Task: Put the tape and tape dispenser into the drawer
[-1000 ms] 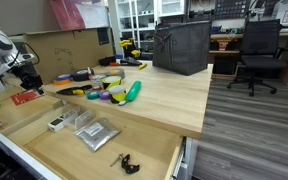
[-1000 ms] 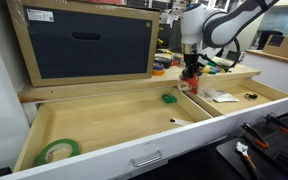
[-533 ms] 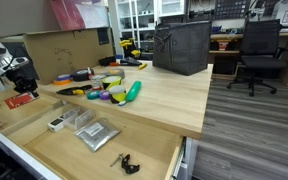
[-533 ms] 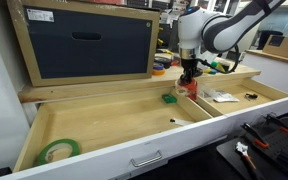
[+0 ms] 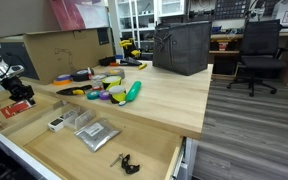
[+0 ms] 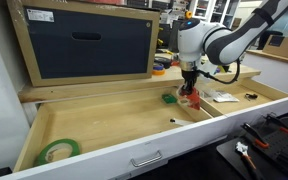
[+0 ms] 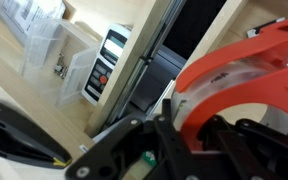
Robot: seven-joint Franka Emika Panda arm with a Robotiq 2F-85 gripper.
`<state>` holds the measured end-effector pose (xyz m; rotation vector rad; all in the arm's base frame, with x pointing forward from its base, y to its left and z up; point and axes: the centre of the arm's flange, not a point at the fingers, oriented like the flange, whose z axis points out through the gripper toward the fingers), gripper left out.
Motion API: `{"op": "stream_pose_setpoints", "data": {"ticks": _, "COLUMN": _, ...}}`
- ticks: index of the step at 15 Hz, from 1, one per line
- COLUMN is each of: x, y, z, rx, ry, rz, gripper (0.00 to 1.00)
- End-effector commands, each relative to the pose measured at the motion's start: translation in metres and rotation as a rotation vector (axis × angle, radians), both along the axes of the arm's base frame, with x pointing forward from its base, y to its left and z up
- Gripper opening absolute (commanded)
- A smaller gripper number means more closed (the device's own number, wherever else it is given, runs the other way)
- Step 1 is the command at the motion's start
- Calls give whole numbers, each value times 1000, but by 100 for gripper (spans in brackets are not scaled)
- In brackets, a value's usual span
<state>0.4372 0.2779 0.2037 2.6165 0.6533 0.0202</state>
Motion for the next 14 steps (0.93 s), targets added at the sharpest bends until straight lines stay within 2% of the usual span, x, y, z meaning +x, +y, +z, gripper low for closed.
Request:
{"op": "stream_pose_setpoints", "data": {"ticks": 1, "x": -17, "y": 0, "z": -10, "rx": 11, "ry": -12, "rz": 27, "gripper": 6}}
{"op": "stream_pose_setpoints", "data": {"ticks": 8, "x": -29, "y": 13, "z": -34, "rx": 62, "ry": -35, "rz": 48, "gripper": 6}}
{"op": "stream_pose_setpoints", "data": {"ticks": 14, "x": -18, "y": 16, "z": -27, "rx": 120, "ry": -33, "rz": -10, "gripper": 6}}
